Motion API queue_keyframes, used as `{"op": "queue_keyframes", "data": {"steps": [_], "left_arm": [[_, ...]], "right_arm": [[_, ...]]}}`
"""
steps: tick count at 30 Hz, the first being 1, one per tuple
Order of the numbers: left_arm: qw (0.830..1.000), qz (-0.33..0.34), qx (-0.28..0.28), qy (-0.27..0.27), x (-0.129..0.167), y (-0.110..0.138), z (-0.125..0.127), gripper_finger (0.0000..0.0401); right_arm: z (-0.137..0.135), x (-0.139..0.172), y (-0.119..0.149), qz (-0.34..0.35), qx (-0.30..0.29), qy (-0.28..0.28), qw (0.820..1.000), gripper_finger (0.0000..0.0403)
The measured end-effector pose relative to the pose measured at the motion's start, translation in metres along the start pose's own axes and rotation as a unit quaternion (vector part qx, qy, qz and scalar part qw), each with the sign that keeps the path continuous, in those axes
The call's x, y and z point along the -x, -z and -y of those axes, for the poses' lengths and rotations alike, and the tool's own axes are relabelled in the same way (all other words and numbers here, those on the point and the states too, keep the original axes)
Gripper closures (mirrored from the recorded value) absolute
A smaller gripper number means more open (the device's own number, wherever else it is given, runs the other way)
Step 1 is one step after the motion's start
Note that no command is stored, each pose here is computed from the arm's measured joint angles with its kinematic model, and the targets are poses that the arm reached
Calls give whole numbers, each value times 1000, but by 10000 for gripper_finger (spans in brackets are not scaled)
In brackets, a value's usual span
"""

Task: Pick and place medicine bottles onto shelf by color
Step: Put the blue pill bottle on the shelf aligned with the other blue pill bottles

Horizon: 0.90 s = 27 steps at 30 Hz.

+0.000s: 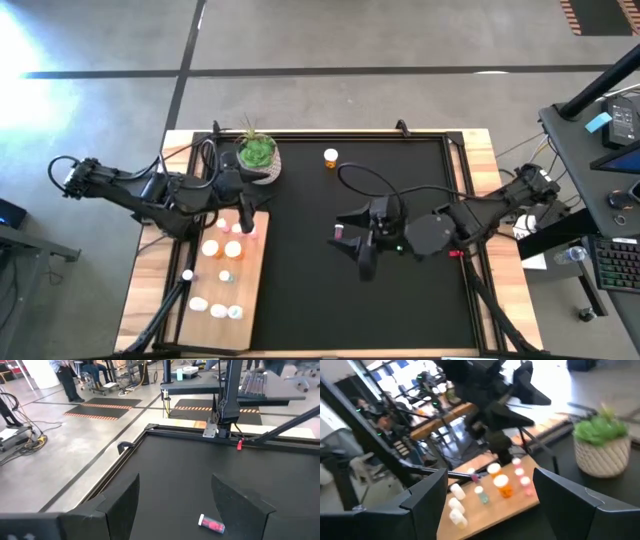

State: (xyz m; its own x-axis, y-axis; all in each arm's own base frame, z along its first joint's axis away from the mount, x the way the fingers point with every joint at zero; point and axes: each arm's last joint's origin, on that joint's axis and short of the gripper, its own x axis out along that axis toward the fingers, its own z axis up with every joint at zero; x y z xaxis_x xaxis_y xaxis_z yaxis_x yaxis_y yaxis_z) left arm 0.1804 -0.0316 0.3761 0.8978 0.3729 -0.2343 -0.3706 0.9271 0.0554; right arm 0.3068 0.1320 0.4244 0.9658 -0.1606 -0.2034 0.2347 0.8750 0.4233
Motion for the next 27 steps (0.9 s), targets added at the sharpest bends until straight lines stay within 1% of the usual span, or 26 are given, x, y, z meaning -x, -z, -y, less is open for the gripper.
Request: {"op": "queue_keyframes", "data": {"steps": [1,3,5,6,8,10,12,13,15,17,19,23,25,27], "left_arm": [[1000,3,2,0,-1,-1,0,170],[1000,4,3,0,-1,-1,1,170],[1000,4,3,1,-1,-1,1,170],[1000,5,4,1,-1,-1,1,170],[1000,6,5,1,0,-1,0,170],[1000,8,6,1,1,-2,0,170],[1000,11,8,1,2,-3,-1,170],[1000,12,9,2,3,-4,-2,170],[1000,14,11,2,4,-4,-2,170],[1000,15,11,2,5,-4,-3,170],[1000,16,12,2,5,-5,-3,170],[1000,17,13,2,6,-5,-4,170],[1000,18,13,2,6,-5,-4,170],[1000,18,13,2,6,-5,-4,170]], "right_arm": [[4,-2,0,-7,-12,11,1000,119],[16,-6,2,-27,-63,48,997,119],[32,-9,7,-50,-115,109,986,119],[41,-10,11,-65,-131,144,979,119],[58,-13,21,-97,-159,220,957,120],[73,-16,34,-124,-184,298,928,123],[84,-21,47,-147,-199,359,900,127],[88,-25,53,-162,-206,380,887,130],[93,-37,66,-190,-219,405,867,136],[96,-51,79,-210,-226,418,854,143],[100,-64,92,-231,-240,433,837,149],[112,-83,110,-281,-261,459,802,155],[119,-92,116,-289,-268,467,792,156],[124,-101,121,-292,-277,468,787,156]]}}
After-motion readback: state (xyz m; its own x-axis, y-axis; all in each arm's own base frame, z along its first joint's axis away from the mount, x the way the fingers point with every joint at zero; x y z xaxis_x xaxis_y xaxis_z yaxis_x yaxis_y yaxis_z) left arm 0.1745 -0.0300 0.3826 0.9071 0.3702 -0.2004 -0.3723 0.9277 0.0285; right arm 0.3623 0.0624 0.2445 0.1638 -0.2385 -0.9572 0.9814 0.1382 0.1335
